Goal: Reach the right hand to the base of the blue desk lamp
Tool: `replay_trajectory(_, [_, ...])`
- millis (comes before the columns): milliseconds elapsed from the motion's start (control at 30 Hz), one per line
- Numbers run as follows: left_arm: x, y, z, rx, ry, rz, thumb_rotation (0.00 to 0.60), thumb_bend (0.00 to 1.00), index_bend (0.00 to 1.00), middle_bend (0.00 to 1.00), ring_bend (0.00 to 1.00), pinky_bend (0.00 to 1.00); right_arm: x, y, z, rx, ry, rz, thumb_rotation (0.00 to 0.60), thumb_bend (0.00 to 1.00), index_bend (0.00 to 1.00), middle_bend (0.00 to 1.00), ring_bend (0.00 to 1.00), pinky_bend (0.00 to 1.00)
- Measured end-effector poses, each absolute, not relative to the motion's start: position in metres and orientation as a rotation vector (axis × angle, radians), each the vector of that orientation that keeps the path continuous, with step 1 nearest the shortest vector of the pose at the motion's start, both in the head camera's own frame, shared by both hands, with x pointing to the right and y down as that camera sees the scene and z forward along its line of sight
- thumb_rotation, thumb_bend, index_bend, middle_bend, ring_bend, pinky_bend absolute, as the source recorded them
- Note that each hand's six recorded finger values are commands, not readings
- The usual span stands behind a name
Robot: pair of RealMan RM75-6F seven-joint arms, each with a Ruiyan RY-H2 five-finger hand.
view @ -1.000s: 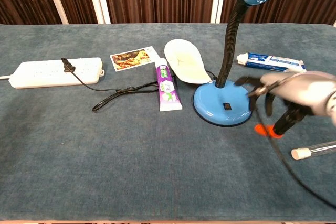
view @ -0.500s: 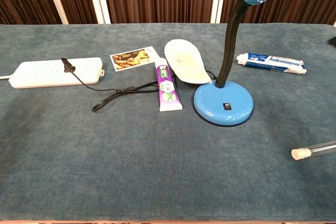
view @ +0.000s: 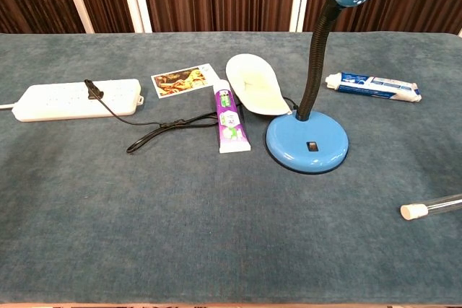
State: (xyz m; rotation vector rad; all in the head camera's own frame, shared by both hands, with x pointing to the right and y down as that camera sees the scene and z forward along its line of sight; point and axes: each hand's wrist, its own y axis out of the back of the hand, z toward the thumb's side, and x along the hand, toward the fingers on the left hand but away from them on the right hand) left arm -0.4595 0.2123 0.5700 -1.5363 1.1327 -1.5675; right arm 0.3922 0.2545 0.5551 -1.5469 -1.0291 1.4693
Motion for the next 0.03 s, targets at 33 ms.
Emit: replay_trajectory(33, [-0.4594, 0.2122, 0.5699, -1.536, 1.133, -1.566, 0.6, 0.53, 0.22, 0.1, 0.01, 0.0, 0.3928, 0.2541, 0.5554, -1.55, -1.027, 1.47, 0.6, 0.22, 0.0, 0.0, 0.0, 0.0])
